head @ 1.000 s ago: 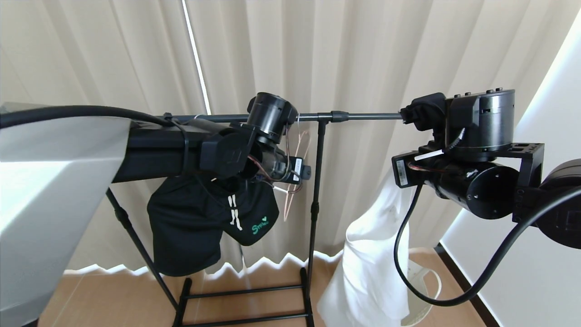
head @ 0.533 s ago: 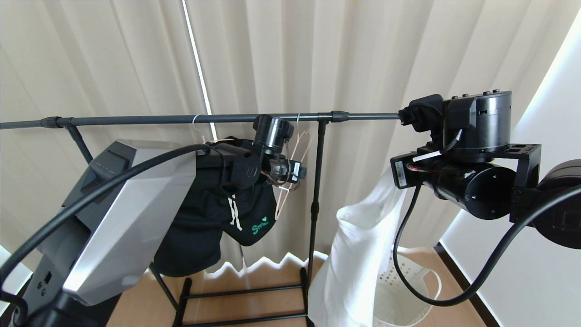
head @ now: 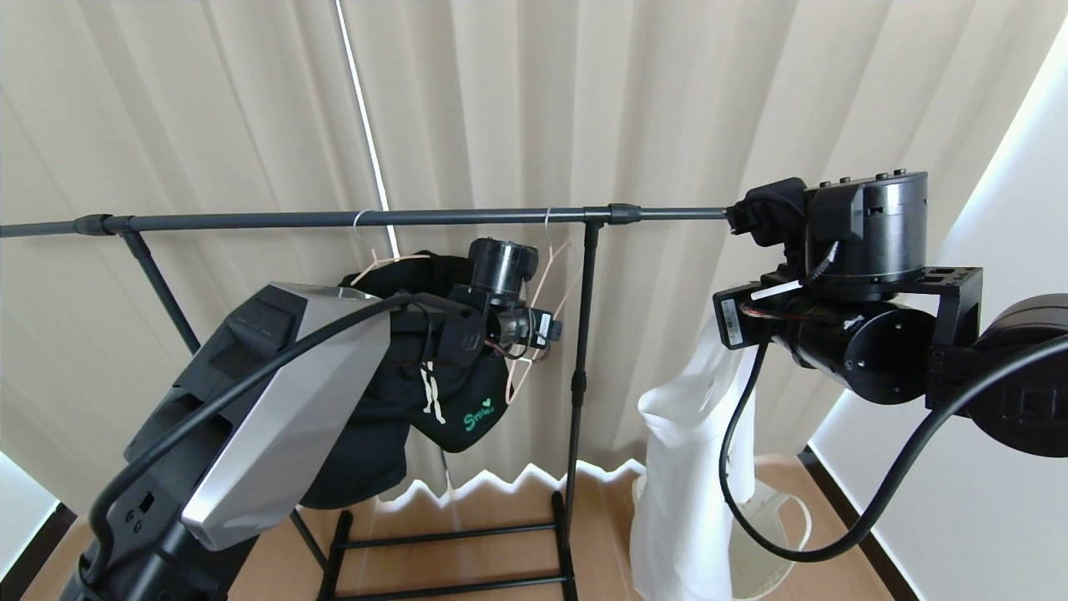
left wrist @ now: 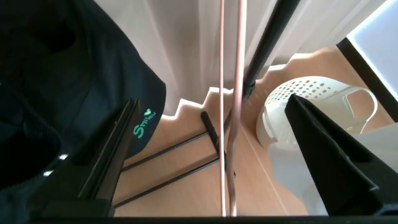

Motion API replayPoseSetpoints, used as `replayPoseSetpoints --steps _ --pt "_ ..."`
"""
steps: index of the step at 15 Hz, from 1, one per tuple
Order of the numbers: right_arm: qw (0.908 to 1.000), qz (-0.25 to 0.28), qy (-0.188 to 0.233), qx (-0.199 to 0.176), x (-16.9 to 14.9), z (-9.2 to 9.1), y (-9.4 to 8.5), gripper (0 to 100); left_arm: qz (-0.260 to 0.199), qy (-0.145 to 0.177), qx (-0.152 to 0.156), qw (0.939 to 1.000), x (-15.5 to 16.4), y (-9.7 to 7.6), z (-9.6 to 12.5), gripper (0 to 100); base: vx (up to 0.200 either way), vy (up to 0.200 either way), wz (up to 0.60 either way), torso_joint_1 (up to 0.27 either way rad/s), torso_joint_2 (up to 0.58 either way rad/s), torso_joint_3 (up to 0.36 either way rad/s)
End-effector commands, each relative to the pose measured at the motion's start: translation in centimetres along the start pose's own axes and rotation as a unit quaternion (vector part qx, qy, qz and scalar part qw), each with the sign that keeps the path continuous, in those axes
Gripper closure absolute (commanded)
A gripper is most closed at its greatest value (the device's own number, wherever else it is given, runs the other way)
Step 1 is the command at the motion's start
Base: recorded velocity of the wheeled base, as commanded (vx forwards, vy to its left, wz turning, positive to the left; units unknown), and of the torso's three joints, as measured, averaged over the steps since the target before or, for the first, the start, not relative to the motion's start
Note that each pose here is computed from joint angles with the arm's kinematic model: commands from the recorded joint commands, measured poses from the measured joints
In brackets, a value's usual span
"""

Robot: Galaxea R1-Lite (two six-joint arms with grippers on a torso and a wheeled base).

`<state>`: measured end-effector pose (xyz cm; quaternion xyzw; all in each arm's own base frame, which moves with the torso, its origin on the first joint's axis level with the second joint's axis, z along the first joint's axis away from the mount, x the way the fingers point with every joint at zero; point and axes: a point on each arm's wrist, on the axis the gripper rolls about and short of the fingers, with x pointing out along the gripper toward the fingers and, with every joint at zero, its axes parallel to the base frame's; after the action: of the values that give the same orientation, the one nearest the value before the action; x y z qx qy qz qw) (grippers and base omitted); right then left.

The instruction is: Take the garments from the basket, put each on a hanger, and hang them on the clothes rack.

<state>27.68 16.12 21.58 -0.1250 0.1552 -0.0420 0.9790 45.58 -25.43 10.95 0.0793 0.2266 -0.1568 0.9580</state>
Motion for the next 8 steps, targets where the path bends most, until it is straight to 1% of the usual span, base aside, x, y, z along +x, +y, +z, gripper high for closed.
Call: replayPoseSetpoints --steps 1,2,7,8 --pt "1.0 -0.001 0.002 -0.001 0.06 -0.11 0.06 100 -0.001 0.007 0.004 1.0 0.79 -0.22 -0.91 0 0.0 0.0 0.0 0.0 0.0 0.0" --pt "1.0 -0.001 0.002 -0.001 0.1 -0.14 0.09 100 -0.001 0.002 0.004 1.0 0.84 -0.23 -0.86 0 0.0 0.0 0.0 0.0 0.0 0.0" --pt "1.0 0.0 0.008 -0.005 0.48 -0.42 0.39 100 0.003 0.007 0.002 1.0 1.65 -0.05 -1.7 0 0.0 0.0 0.0 0.0 0.0 0.0" --pt "1.0 0.001 0.008 -0.005 0.48 -0.42 0.4 100 0.003 0.006 0.002 1.0 1.6 -0.04 -1.63 100 0.0 0.0 0.0 0.0 0.0 0.0"
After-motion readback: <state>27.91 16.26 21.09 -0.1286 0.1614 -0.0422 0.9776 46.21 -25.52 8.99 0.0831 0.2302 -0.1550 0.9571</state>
